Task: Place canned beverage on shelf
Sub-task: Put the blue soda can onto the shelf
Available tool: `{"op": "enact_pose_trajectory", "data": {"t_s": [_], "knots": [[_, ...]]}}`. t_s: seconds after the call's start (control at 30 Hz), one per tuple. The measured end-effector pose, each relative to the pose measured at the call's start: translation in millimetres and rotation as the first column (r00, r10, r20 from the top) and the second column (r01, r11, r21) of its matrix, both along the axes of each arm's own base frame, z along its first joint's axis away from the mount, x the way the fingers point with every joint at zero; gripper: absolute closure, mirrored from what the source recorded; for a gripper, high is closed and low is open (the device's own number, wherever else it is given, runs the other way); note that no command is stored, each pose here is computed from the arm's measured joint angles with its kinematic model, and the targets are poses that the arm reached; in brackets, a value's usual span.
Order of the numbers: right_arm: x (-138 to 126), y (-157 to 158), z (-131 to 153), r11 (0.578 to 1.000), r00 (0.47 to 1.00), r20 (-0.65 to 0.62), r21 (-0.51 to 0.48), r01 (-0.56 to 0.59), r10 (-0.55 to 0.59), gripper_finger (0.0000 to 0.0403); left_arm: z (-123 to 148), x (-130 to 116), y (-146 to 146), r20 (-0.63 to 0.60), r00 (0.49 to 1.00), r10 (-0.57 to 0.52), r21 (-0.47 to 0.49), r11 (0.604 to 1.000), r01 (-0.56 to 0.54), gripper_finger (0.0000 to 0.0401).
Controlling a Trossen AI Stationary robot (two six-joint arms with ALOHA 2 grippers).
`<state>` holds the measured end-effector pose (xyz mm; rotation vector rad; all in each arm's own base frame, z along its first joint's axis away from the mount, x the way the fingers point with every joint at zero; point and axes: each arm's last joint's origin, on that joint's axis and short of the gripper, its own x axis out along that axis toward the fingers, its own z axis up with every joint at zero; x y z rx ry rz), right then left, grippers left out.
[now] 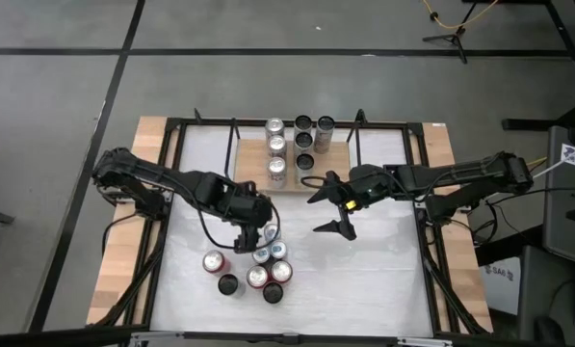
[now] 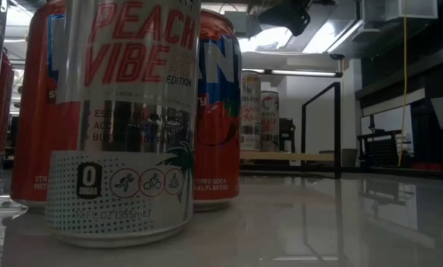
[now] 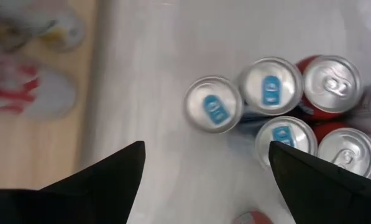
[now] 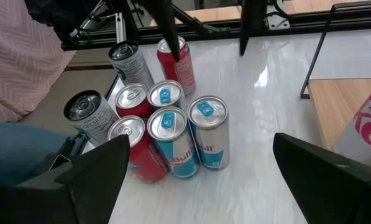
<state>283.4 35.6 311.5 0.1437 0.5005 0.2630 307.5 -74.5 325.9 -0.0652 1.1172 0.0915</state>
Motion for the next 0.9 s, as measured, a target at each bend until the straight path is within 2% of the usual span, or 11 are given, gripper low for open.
{"op": "enact_pose_trajectory", "data": {"t_s": [0.1, 0.33, 0.53, 0.9], "knots": [[0, 0, 0, 1.000, 1.000, 0.001, 0.000, 0.000, 0.000, 0.0013, -6, 5, -2, 0.036, 0.998, -0.042, 0.000, 0.999, 0.042, 0.0067], [0, 0, 0, 1.000, 1.000, 0.000, 0.000, 0.000, 0.000, 0.0013, -16, 9, -3, 0.074, 0.996, -0.045, -0.004, 0.999, 0.045, 0.0067], [0, 0, 0, 1.000, 1.000, 0.000, 0.000, 0.000, 0.000, 0.0013, -31, 9, -2, 0.055, 0.998, 0.004, -0.025, 1.000, -0.003, 0.0067], [0, 0, 0, 1.000, 1.000, 0.000, 0.000, 0.000, 0.000, 0.0013, -60, 11, -2, 0.082, 0.997, 0.010, -0.034, 0.999, -0.007, 0.0067]]}}
